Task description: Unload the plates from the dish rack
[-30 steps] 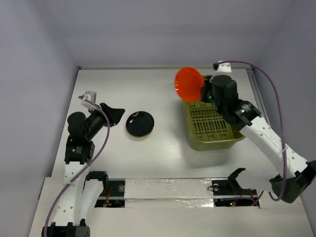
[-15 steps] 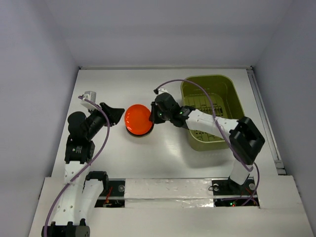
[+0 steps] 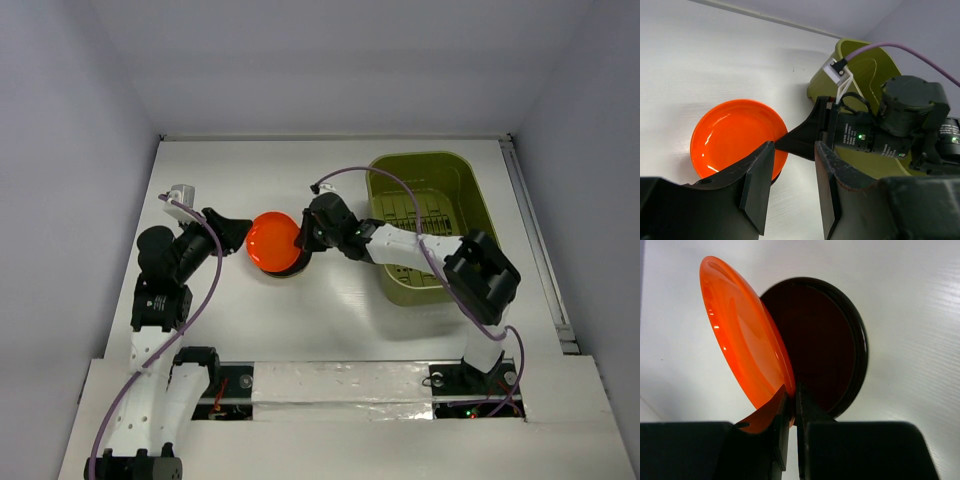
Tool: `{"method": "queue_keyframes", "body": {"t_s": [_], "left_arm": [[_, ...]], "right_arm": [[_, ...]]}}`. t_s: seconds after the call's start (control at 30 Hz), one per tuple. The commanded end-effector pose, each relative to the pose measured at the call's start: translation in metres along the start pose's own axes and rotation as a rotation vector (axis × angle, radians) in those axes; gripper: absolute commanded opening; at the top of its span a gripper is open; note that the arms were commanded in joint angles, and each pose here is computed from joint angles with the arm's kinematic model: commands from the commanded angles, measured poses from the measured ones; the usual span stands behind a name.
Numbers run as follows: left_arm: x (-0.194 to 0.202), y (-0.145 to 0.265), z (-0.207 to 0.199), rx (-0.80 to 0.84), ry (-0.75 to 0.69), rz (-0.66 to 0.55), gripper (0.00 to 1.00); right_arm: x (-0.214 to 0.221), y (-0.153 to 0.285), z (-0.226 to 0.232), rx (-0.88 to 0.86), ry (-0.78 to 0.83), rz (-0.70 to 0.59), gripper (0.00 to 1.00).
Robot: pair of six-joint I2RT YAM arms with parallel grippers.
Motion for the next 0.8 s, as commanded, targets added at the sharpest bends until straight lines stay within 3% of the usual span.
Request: {"method": "queue_keyframes", "body": {"t_s": [0.0,0.23,0.33,0.53,0.6,0.77], "left_arm": [[-0.01,-0.001,-0.006,0.038,-0.032,-0.044,0.35],[-0.01,-0.001,-0.006,0.043,-0.03,-0.04,0.35],[-0.009,-0.001,-0.005,0.041,-0.028,-0.039,0.35],[-0.01,-0.001,-0.006,0.04,-0.03,-0.041,0.35],[-0.01,-0.001,-0.006,0.039,-0.032,-0.043,0.35],[-0.01,-0.001,-0.006,0.039,-0.033,-0.045,0.36]], "right_arm": [[-0.009,0.0,0.002,-0.007,-0.03,-0.07,0.09],[-0.005,0.002,-0.006,0.029,-0.029,-0.075,0.26],[-0.004,0.002,-0.009,0.048,-0.027,-0.074,0.5],[-0.008,0.012,-0.009,0.055,-0.018,-0.099,0.83],[-0.012,0.022,-0.002,0.038,-0.011,-0.119,0.9],[-0.029,0.056,0.009,0.027,0.011,-0.184,0.93]]}}
Point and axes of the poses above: each gripper's point midway between its finger pads, its own y axis back along the fingers, its own z axis along the line the jaws close on, x = y × z, the point moved 8 cm from there along y, back along the fingers
